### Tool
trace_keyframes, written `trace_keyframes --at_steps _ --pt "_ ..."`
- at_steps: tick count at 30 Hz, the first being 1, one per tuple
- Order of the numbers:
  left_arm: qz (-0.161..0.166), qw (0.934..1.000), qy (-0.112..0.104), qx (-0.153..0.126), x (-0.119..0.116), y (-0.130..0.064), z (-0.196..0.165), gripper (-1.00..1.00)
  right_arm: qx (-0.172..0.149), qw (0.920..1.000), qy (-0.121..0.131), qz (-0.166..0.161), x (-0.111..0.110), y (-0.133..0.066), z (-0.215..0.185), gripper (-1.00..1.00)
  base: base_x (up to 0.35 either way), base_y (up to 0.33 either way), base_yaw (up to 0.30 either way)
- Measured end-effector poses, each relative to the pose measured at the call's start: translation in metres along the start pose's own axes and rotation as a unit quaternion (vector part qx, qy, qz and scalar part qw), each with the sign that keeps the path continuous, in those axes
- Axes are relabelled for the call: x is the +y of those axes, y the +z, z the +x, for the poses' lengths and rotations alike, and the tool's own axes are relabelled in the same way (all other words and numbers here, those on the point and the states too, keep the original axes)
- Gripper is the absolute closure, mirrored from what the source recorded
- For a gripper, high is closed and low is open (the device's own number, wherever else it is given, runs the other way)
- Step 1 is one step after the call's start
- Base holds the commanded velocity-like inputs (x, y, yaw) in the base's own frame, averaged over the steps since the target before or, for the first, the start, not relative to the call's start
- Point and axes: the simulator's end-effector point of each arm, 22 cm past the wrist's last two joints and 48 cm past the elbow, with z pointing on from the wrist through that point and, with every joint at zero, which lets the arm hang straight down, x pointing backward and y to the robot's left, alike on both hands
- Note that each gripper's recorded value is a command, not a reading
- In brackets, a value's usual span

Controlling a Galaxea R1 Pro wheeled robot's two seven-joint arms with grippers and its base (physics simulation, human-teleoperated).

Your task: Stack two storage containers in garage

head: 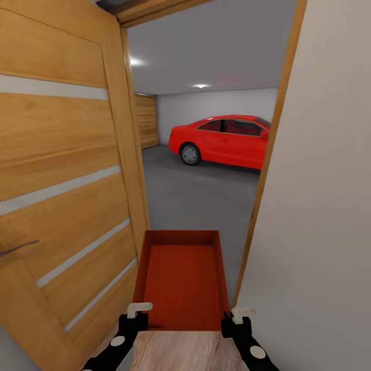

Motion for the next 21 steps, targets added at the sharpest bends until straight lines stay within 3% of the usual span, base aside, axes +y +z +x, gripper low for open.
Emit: trace_keyframes --at_steps 15,21 --pt "0.000 1.0000 0.000 0.000 -0.0004 -0.0001 -0.0001 1.00 0.000 1.0000 0.000 0.000 -0.0004 -0.0001 0.0000 1.00 0.179 0.220 0.000" --pt "0.000 1.0000 0.000 0.000 -0.0004 0.0001 0.0000 1.00 0.000 1.0000 0.000 0.000 -0.0004 0.0002 0.0000 1.00 0.095 0.106 0.000"
